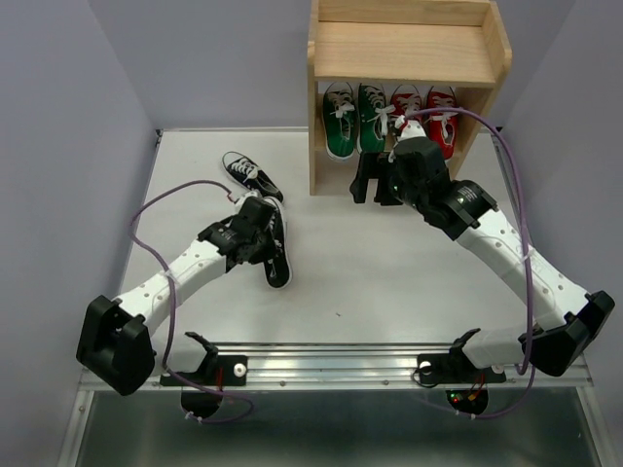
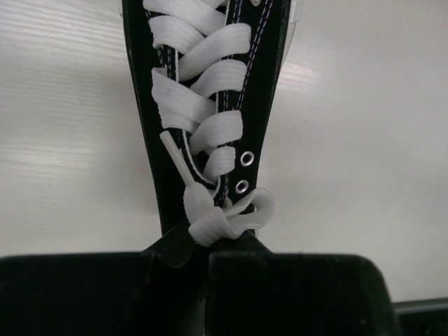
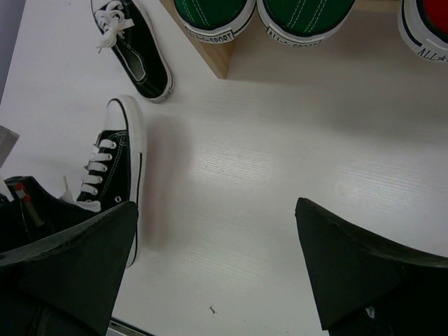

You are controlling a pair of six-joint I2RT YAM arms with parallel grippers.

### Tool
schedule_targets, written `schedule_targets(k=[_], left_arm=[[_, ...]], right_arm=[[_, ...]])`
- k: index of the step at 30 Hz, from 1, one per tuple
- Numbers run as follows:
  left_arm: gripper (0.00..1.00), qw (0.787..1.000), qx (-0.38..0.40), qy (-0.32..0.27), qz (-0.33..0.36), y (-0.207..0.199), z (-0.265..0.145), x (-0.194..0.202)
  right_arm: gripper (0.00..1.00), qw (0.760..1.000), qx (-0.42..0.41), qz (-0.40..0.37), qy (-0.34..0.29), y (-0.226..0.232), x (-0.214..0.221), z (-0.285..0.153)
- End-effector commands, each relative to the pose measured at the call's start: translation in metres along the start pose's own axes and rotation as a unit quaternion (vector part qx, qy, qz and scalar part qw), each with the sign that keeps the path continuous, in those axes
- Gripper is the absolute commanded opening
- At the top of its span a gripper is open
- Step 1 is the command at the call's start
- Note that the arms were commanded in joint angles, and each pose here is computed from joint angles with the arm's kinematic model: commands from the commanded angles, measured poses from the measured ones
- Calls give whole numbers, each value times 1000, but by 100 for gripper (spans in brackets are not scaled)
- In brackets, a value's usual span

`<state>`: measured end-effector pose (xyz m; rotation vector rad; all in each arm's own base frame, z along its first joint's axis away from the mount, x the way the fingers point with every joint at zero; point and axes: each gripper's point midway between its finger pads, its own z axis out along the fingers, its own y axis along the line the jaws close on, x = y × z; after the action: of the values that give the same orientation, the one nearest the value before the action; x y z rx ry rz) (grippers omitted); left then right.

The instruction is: Place and organize the shoes onto the shoe shelf

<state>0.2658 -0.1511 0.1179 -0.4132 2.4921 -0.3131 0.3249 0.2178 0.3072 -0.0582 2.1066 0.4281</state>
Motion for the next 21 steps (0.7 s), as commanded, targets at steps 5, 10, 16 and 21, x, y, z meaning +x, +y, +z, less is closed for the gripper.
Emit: schedule_targets(k=[5, 10, 16, 21], left_arm=[[0, 992, 54, -2, 111, -55, -3, 39], [1, 988, 36, 17, 152, -65, 9, 66], [74, 978, 1, 45, 202, -70, 18, 93], [94, 975, -19, 51, 217, -76, 7, 101]], right_arm=[[100, 999, 18, 9, -27, -11, -7, -15], [100, 999, 19, 8, -26, -12, -6, -16], [100, 999, 26, 9, -27, -16, -6, -19], [100, 999, 33, 11, -29, -20, -4, -22]])
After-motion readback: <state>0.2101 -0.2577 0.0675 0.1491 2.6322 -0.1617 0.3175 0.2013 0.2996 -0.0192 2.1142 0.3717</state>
